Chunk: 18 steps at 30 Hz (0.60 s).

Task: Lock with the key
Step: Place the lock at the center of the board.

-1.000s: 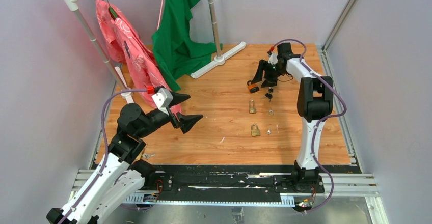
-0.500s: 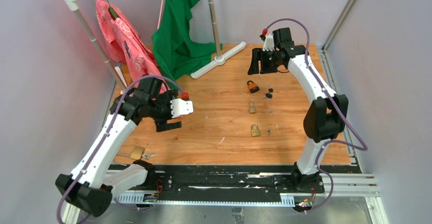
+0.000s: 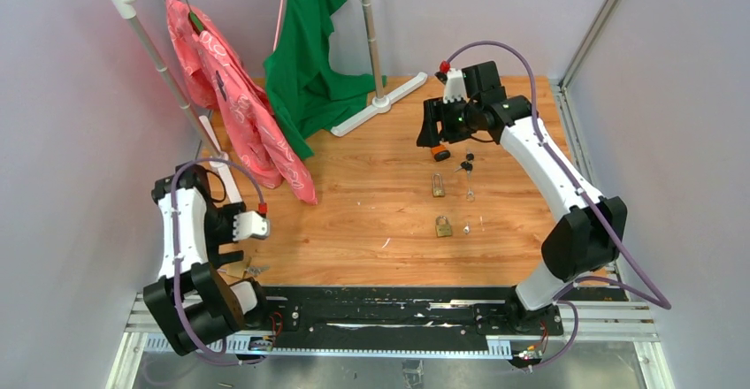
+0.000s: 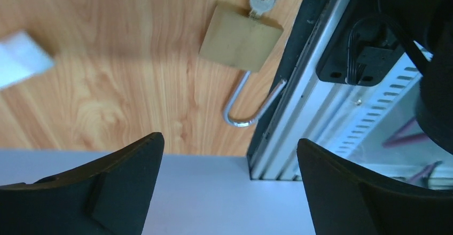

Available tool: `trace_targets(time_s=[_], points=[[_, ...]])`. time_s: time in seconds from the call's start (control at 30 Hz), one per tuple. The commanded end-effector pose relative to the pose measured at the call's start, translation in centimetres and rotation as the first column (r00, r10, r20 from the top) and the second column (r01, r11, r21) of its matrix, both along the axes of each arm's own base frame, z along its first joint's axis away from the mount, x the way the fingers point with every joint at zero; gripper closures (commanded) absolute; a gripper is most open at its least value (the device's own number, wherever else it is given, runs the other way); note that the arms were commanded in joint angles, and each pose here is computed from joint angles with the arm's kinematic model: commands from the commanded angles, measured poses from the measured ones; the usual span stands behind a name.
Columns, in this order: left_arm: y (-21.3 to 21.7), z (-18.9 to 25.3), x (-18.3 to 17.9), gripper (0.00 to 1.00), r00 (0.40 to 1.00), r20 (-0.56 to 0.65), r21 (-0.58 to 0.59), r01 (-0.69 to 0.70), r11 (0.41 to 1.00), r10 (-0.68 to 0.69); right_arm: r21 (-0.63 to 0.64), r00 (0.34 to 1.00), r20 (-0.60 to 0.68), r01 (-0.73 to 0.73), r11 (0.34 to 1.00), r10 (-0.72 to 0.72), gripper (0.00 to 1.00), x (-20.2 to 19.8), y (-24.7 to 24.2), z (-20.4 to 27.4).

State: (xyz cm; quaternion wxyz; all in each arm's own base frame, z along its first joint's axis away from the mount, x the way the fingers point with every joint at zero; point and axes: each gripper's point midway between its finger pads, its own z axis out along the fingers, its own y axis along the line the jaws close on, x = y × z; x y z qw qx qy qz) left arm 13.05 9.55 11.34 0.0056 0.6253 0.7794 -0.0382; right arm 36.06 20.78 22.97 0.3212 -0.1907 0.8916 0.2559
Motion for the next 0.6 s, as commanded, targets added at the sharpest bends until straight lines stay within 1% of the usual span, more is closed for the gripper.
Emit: trace_targets(time_s=[0.0, 0.07, 0.13, 0.23, 0.27, 0.33, 0.4, 0.47, 0.57], points=[[0.1, -3.3, 0.6, 0.0, 0.981, 0.029, -0.018, 0.193, 0.981, -0.192, 0.001, 1.0, 0.01, -0.007, 1.0, 0.007, 0.32, -1.8, 0.5, 1.6], [0.1, -4.9, 1.5, 0.0, 0.97, 0.074, -0.007, 0.234, 0.972, -0.232, -0.01, 1.0, 0.019, -0.008, 1.0, 0.008, 0.32, -2.4, 0.5, 2.2], [-0.2, -6.5, 1.9, 0.0, 0.962, 0.085, -0.028, 0.263, 0.964, -0.259, -0.034, 1.0, 0.022, 0.002, 0.999, -0.001, 0.32, -3.0, 0.2, 2.6], [-0.5, -8.2, 2.7, 0.0, 0.956, 0.106, -0.054, 0.279, 0.959, -0.272, -0.027, 1.0, 0.028, 0.008, 1.0, -0.007, 0.32, -3.6, 0.3, 3.2], [-1.0, -8.7, 2.8, 0.0, 0.954, 0.119, -0.079, 0.287, 0.955, -0.277, -0.026, 0.999, 0.03, 0.013, 1.0, -0.012, 0.32, -3.7, 0.2, 3.4], [-2.1, -9.1, 2.8, 0.0, 0.947, 0.151, -0.123, 0.304, 0.945, -0.285, -0.032, 0.999, 0.03, 0.024, 0.999, -0.023, 0.32, -4.1, 0.1, 3.6], [-2.9, -9.7, 2.2, 0.0, 0.927, 0.164, -0.138, 0.359, 0.923, -0.337, -0.035, 0.999, 0.033, 0.028, 0.999, -0.027, 0.32, -4.4, 0.0, 3.7], [-3.0, -10.8, 1.2, 0.0, 0.907, 0.141, -0.127, 0.415, 0.901, -0.398, -0.035, 0.999, 0.035, 0.034, 0.999, -0.032, 0.32, -4.5, -0.2, 3.8], [-2.2, -12.7, 0.1, 0.0, 0.898, 0.07, -0.11, 0.439, 0.892, -0.434, -0.025, 0.999, 0.043, 0.035, 0.999, -0.034, 0.32, -4.6, -0.1, 4.3]])
